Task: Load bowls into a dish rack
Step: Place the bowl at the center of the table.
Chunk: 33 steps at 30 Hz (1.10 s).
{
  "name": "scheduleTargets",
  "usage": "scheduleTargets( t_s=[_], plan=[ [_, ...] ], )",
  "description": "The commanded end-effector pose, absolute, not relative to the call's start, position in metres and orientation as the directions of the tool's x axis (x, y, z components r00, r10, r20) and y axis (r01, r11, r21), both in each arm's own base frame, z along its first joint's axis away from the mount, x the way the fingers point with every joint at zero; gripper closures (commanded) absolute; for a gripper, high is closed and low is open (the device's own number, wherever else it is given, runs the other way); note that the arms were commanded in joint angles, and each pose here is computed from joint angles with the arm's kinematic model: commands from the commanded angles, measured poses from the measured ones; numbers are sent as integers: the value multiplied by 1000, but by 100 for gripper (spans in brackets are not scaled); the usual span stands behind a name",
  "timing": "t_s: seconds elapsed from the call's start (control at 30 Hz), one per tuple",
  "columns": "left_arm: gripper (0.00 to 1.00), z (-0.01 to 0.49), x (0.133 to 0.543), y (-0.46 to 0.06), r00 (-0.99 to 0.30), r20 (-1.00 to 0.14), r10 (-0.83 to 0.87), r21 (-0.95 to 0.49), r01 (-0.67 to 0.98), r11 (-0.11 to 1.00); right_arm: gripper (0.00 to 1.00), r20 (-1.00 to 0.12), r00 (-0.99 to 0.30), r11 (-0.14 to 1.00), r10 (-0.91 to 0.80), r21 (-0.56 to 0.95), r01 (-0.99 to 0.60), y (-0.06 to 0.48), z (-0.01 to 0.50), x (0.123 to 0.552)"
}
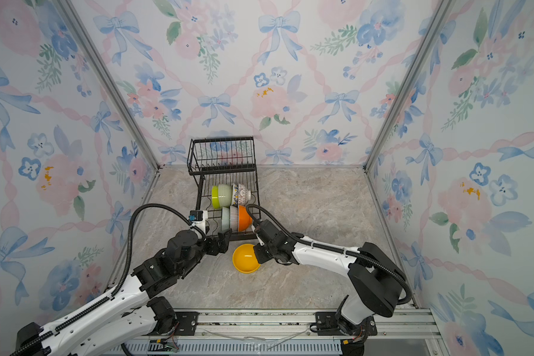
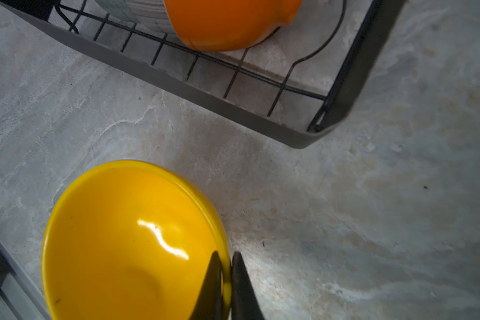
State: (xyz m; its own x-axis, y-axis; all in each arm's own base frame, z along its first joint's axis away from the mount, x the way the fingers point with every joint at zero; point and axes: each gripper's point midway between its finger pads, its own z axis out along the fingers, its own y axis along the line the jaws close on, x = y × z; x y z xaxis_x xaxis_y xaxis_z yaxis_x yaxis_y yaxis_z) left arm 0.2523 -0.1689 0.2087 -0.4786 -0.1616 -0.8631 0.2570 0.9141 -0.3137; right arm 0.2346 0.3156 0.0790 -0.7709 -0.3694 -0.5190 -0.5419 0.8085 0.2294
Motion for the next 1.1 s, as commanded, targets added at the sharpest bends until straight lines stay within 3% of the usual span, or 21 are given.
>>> scheduleTargets(
  t_s=[0.0,0.37,0.63,0.77,1.07],
  plan=[
    [2,201,250,-159,-492,-856,-159,-302,225,926,100,-538,-765,822,-354,210,-529,325,89,241],
    [2,198,246,-154,-494,-853,-169,-309,217,926,100,-496,-771,831,-398,161,-533,337,75,243],
    [2,201,244,-152,-492,-854,-169,-311,221,924,89,-494,-771,829,-402,162,-536,343,77,243],
    [2,203,243,-155,-495,-854,-160,-310,237,921,78,-514,-765,822,-389,180,-540,345,89,243],
    [2,205,246,-166,-513,-849,-128,-300,268,915,42,-597,-719,797,-356,208,-567,347,138,245]
  ],
)
